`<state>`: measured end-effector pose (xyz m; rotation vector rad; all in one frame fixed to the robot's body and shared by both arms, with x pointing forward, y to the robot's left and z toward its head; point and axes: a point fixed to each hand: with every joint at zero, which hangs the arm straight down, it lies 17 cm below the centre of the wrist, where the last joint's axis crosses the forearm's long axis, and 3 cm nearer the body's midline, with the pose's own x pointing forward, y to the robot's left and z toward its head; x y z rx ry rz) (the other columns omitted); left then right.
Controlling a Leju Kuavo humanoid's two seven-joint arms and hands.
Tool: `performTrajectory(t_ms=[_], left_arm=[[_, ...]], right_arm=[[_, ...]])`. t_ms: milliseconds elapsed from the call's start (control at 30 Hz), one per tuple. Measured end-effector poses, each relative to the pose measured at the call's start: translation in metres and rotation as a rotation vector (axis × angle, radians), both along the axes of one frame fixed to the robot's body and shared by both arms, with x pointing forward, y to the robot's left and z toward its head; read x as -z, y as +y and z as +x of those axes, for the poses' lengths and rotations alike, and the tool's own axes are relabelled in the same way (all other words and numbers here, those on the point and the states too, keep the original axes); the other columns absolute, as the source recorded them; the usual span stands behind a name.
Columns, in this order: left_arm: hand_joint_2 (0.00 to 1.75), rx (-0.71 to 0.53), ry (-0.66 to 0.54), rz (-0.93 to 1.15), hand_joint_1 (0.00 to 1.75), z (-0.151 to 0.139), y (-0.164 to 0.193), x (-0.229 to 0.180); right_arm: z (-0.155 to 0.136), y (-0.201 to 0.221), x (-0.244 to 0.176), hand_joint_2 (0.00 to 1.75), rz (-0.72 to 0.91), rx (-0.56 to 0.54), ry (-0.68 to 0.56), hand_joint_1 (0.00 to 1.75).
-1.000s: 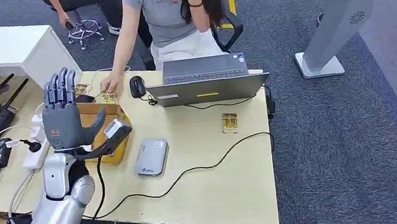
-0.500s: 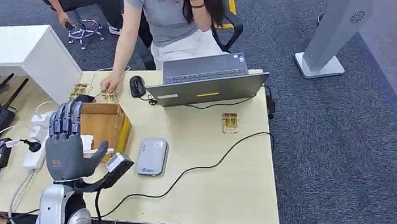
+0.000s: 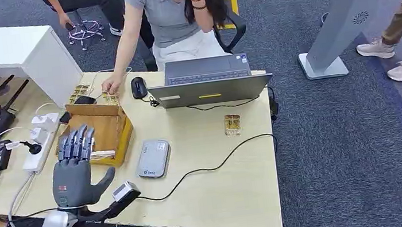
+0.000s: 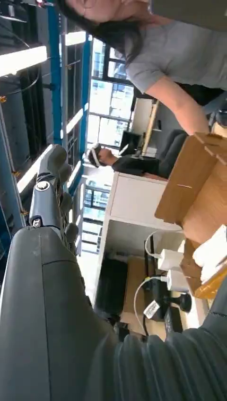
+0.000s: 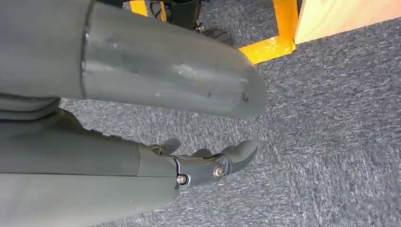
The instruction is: Pass the card to the sensor for recognition and then transmit it.
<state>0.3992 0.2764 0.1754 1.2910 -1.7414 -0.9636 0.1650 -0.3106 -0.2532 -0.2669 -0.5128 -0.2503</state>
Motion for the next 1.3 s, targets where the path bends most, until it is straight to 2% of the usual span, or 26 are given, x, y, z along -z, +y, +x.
performTrajectory(t_ms=[233,467,1000,1300], left_arm=[[1.75,-0.031,0.180,0.034,0.00,0.010,0.008,0.034],[1.75,-0.093,0.273,0.056,0.00,0.037,0.028,0.050],[1.75,-0.141,0.302,0.067,0.00,0.066,0.047,0.053],[1.75,-0.158,0.329,0.065,0.00,0.068,0.051,0.061]], right_arm=[[-0.003,-0.002,0.001,0.00,0.006,0.009,0.004,0.00],[-0.005,-0.002,0.002,0.00,0.009,-0.009,0.018,0.00],[-0.003,-0.001,0.002,0.00,0.007,-0.026,0.023,0.00],[-0.003,-0.001,0.002,0.00,0.009,-0.021,0.023,0.00]])
